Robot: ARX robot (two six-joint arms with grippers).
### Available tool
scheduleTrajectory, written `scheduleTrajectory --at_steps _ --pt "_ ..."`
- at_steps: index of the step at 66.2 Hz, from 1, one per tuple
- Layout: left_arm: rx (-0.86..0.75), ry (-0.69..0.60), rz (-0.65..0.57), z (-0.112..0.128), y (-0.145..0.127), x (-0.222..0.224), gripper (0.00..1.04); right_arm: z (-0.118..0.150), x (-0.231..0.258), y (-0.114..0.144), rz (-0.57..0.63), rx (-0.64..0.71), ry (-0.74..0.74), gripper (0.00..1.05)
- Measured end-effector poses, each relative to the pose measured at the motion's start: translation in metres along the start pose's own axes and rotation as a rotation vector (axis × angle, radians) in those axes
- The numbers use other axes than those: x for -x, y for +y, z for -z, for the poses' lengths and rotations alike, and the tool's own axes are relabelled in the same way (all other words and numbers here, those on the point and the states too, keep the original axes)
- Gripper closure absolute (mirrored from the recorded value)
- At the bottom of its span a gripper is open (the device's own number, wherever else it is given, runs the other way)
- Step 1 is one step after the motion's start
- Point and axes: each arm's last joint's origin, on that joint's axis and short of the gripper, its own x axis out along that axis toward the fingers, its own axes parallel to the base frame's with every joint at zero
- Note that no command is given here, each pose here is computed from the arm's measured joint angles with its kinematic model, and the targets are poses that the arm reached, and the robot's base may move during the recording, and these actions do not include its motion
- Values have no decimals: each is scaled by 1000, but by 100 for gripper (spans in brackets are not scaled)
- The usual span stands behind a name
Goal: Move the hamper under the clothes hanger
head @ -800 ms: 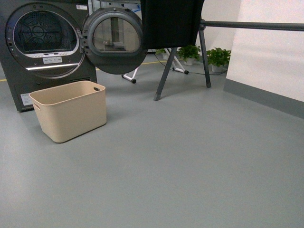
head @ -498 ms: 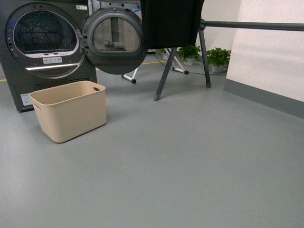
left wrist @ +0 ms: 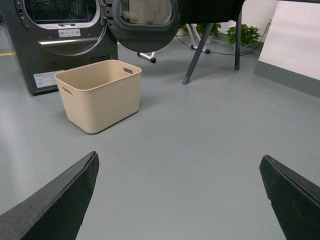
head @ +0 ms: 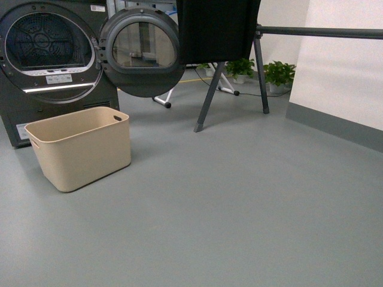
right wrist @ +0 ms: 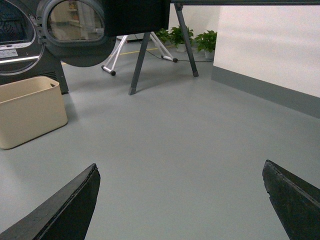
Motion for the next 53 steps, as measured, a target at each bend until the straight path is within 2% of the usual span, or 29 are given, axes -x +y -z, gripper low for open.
scheduleTrajectory --at_steps 53 --pt "0 0 0 0 0 0 7 0 0 0 0 0 0 8"
